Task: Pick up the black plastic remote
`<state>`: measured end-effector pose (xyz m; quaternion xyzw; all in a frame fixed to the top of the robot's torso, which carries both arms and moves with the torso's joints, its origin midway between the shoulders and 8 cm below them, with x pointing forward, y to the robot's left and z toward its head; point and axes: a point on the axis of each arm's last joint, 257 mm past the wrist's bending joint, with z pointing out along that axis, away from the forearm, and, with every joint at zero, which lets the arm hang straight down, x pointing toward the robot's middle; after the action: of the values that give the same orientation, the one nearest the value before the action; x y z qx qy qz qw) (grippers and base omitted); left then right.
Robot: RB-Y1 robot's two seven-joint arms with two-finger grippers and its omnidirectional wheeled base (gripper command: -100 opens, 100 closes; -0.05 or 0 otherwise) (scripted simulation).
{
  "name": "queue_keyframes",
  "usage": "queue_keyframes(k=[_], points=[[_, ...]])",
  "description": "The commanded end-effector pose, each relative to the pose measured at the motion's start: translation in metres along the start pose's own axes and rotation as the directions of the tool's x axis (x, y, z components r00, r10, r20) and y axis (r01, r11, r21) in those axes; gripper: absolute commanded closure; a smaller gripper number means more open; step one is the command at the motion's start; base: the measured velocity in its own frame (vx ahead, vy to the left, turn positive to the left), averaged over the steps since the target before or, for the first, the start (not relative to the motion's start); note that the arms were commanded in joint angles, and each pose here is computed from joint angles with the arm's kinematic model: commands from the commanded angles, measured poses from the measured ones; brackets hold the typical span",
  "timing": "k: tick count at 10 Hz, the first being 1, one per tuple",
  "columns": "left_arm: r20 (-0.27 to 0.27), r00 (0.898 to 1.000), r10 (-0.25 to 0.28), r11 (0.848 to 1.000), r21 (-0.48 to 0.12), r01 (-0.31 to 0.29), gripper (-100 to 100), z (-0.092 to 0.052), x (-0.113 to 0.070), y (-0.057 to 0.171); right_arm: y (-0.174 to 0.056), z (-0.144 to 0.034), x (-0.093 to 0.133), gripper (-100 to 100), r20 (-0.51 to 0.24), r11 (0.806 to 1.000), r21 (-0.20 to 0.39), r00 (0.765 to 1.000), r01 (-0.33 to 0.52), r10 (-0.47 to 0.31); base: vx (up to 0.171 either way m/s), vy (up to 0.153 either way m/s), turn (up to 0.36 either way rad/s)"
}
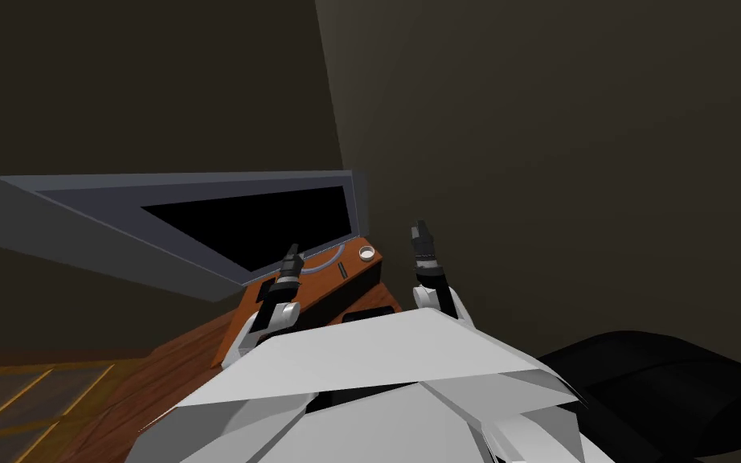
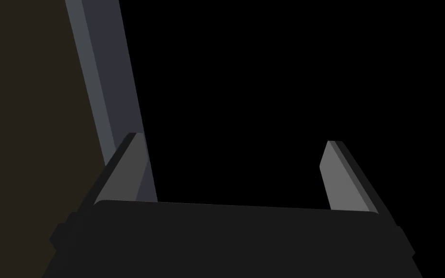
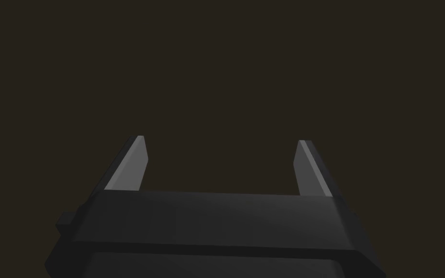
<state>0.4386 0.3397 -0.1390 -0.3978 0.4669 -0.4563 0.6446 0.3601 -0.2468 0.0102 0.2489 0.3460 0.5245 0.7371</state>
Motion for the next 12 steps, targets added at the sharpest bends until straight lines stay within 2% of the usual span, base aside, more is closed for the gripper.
queue_keyframes(k=[1,2,3,4,5,6,7,8,9,10,11,12], points=[[-0.009,1.0,0.004,0.998,-0.06,-0.005,-100,0.006,0.003,0.021,0.0,0.0,0.0,0,0.0,1.0,0.0,1.0,0.0,0.0,-0.06,0.016,-0.241],[-0.011,1.0,0.004,0.997,-0.075,-0.005,-100,0.006,0.004,0.025,0.0,0.0,0.0,0,0.0,1.0,0.0,1.0,0.0,0.0,-0.049,0.02,-0.127],[-0.02,1.0,0.008,0.992,-0.125,-0.01,-100,0.01,0.005,0.045,0.0,0.0,0.0,0,0.0,1.0,0.0,1.0,0.0,0.0,-0.048,0.019,-0.224],[-0.021,1.0,0.008,0.991,-0.136,-0.01,-100,0.01,0.005,0.048,0.0,0.0,0.0,0,0.0,1.0,0.0,1.0,0.0,0.0,-0.04,0.018,-0.147],[-0.031,0.999,0.011,0.983,-0.184,-0.016,-100,0.014,0.006,0.067,0.0,0.0,0.0,0,0.0,1.0,0.0,1.0,0.0,0.0,-0.046,0.015,-0.282],[-0.033,0.999,0.01,0.98,-0.199,-0.017,-100,0.013,0.006,0.071,0.0,0.0,0.0,0,0.0,1.0,0.0,1.0,0.0,0.0,-0.044,0.019,-0.12],[-0.047,0.999,0.013,0.968,-0.248,-0.024,-100,0.018,0.008,0.089,0.0,0.0,0.0,0,0.0,1.0,0.0,1.0,0.0,0.0,-0.048,0.019,-0.216],[-0.048,0.999,0.013,0.964,-0.264,-0.025,-100,0.016,0.008,0.095,0.0,0.0,0.0,0,0.0,1.0,0.0,1.0,0.0,0.0,-0.041,0.02,-0.124],[-0.064,0.998,0.015,0.952,-0.305,-0.034,-100,0.021,0.011,0.108,0.0,0.0,0.0,0,0.0,1.0,0.0,1.0,0.0,0.0,-0.046,0.026,-0.255],[-0.065,0.998,0.014,0.944,-0.329,-0.035,-100,0.016,0.011,0.12,0.0,0.0,0.0,0,0.0,1.0,0.0,1.0,0.0,0.0,-0.04,0.026,-0.139],[-0.081,0.997,0.016,0.927,-0.372,-0.045,-100,0.019,0.013,0.137,0.0,0.0,0.0,0,0.0,1.0,0.0,1.0,0.0,0.0,-0.043,0.017,-0.275],[-0.084,0.996,0.014,0.918,-0.395,-0.047,-100,0.016,0.014,0.145,0.0,0.0,0.0,0,0.0,1.0,0.0,1.0,0.0,0.0,-0.033,0.02,-0.122]])
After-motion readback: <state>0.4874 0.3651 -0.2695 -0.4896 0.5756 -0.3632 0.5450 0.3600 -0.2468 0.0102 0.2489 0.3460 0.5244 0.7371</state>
